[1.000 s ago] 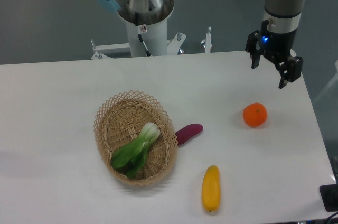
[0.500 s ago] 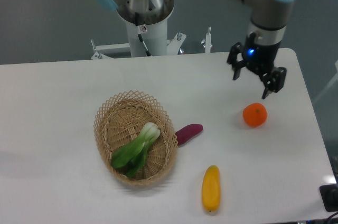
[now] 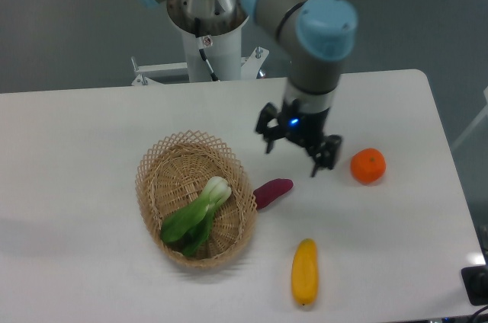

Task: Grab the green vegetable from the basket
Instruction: 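Move the open gripper over the wicker basket toward the bok choy, then lower the gripper into the basket and close it on the bok choy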

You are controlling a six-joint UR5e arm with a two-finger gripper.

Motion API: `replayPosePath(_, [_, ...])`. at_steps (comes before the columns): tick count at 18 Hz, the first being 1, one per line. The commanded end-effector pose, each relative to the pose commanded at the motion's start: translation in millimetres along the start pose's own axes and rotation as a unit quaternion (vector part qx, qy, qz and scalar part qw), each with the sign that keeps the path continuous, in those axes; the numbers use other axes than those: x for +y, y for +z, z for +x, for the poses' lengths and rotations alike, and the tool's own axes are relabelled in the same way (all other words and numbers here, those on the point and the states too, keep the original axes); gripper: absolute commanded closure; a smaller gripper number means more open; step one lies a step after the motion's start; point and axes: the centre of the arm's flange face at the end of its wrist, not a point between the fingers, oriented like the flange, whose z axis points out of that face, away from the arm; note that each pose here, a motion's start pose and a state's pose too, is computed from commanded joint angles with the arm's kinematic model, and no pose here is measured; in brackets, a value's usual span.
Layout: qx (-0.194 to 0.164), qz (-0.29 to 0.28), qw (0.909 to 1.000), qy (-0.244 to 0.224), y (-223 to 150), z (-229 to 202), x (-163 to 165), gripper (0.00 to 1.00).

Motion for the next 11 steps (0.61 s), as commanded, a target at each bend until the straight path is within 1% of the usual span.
replayPosePath(4, [0.002,0.0,1.0,0.001,53.7,27.1,-25.3,0.0])
replayPosePath(7, [0.008,-0.003,1.0,-0.001,76.7,34.7,-32.3,0.0])
replayPosePath(11, [0.022,-0.015,0.9996,0.012,98.9,49.9,-41.1,0.0])
